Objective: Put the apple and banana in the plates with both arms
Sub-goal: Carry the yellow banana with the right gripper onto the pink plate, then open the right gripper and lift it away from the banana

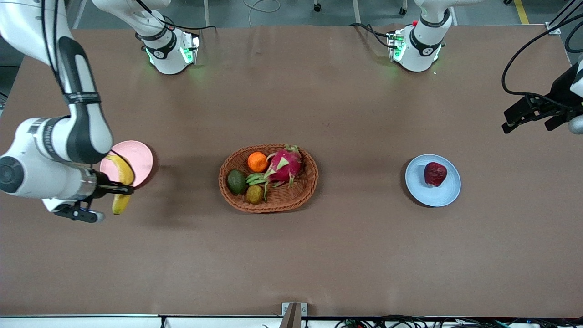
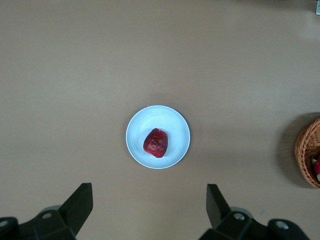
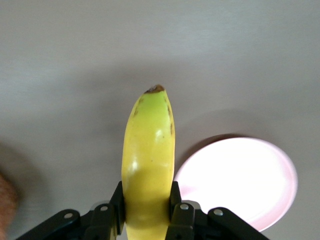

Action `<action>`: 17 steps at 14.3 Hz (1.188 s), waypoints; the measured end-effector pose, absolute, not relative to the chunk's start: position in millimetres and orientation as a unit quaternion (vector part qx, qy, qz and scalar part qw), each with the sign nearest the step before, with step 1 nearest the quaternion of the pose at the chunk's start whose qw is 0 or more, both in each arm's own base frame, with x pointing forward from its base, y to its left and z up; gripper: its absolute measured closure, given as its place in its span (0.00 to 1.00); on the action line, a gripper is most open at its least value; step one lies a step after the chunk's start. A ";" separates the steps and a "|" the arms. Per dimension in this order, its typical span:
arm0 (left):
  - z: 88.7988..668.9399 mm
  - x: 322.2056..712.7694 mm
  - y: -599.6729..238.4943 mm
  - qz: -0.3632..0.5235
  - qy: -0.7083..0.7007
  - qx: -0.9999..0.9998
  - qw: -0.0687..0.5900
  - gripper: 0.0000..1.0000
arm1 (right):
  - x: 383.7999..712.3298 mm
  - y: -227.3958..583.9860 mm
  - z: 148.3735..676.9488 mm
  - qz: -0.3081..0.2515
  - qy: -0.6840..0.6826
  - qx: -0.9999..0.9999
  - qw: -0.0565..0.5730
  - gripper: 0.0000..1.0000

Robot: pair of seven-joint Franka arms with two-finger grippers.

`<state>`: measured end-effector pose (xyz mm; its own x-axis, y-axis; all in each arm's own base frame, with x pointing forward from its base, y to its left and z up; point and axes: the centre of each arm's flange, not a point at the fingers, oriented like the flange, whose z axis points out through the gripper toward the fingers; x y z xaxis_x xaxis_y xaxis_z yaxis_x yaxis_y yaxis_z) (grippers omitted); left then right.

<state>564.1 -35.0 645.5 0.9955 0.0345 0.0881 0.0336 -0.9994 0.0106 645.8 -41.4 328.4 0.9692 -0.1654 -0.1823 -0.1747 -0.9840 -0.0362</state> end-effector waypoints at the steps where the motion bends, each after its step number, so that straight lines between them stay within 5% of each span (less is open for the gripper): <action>1: 645.0 564.5 -33.5 0.044 0.004 0.999 0.004 0.00 | 638.9 -63.0 316.8 0.083 0.074 -0.993 0.029 0.63; 8: 644.4 564.1 -31.0 0.041 -0.008 0.999 0.003 0.00 | 549.3 -95.0 214.6 0.061 0.069 -0.995 0.024 0.63; 12: 644.2 564.1 -30.7 0.040 -0.008 0.999 0.003 0.00 | 533.0 -91.0 205.0 0.050 0.068 -0.996 0.021 0.63; 17: 644.2 564.1 -30.8 0.040 -0.008 0.999 0.003 0.00 | 541.6 -91.3 216.3 0.047 0.067 -0.996 0.022 0.18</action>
